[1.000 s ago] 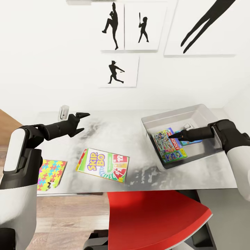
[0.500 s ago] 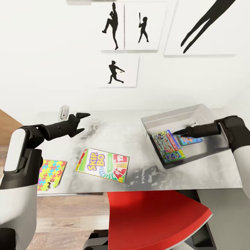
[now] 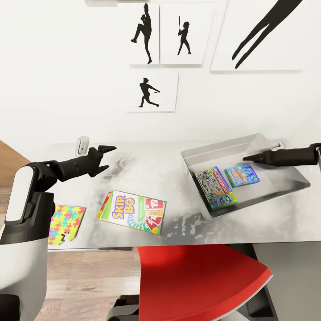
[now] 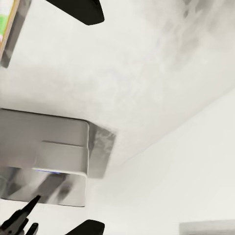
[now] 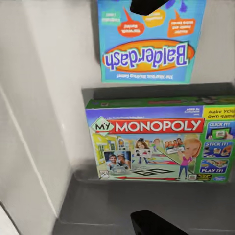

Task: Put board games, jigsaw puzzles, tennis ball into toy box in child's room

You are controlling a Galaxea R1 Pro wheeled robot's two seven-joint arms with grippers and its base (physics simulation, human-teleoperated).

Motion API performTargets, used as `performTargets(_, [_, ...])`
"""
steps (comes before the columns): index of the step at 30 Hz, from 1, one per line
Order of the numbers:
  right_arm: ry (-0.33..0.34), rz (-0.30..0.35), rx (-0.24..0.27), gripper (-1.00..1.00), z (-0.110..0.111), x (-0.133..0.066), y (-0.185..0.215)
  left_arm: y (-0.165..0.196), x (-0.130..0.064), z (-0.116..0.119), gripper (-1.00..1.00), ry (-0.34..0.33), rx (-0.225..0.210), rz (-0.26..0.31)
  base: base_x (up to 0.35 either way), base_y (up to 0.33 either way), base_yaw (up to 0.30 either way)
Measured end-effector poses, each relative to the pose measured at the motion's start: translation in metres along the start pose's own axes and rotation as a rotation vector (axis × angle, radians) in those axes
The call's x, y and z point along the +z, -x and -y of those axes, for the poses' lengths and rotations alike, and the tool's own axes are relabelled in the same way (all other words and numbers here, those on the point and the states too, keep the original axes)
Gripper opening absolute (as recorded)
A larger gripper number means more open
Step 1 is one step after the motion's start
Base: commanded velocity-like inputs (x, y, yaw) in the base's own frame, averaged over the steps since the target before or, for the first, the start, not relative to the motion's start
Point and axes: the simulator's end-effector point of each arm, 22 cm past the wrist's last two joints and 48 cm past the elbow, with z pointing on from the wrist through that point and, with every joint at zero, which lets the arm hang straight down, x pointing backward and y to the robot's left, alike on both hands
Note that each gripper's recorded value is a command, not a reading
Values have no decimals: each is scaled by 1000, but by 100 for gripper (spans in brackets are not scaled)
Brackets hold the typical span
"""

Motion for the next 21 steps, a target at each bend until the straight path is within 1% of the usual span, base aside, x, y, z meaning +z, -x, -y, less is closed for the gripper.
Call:
performTargets(3, [-17, 90, -1, 100, 4, -28, 15, -1, 0, 1, 100, -3, 1, 0, 0, 0, 0])
performTargets(4, [-17, 90, -1, 100, 4, -28, 15, -1, 0, 1, 100, -3, 1, 0, 0, 0, 0])
performTargets(6, [-31, 150, -13, 100, 4, -46, 23, -1, 0, 2, 100, -5, 3, -2, 0, 0, 0])
performTargets(7, [-31, 151, -13, 100, 4, -46, 23, -1, 0, 1, 100, -4, 3, -2, 0, 0, 0])
performTargets(9, [-49, 198, -31, 100, 3, -61, 28, -3, 1, 2, 100, -5, 6, -5, 0, 0, 0])
performTargets(10, [-50, 198, -31, 100, 3, -61, 28, -3, 1, 2, 100, -5, 6, -6, 0, 0, 0])
performTargets(11, [-59, 215, -39, 100, 3, -67, 28, -4, 1, 2, 100, -5, 7, -7, 0, 0, 0])
performTargets(12, [-82, 248, -59, 100, 1, -81, 28, -6, 1, 3, 100, -5, 10, -11, 0, 0, 0])
performTargets(15, [-100, 270, -78, 100, -1, -90, 28, -7, 2, 3, 100, -5, 13, -13, 0, 0, 0])
performTargets(21, [-110, 283, -93, 100, -3, -95, 28, -8, 2, 3, 100, -6, 16, -15, 0, 0, 0])
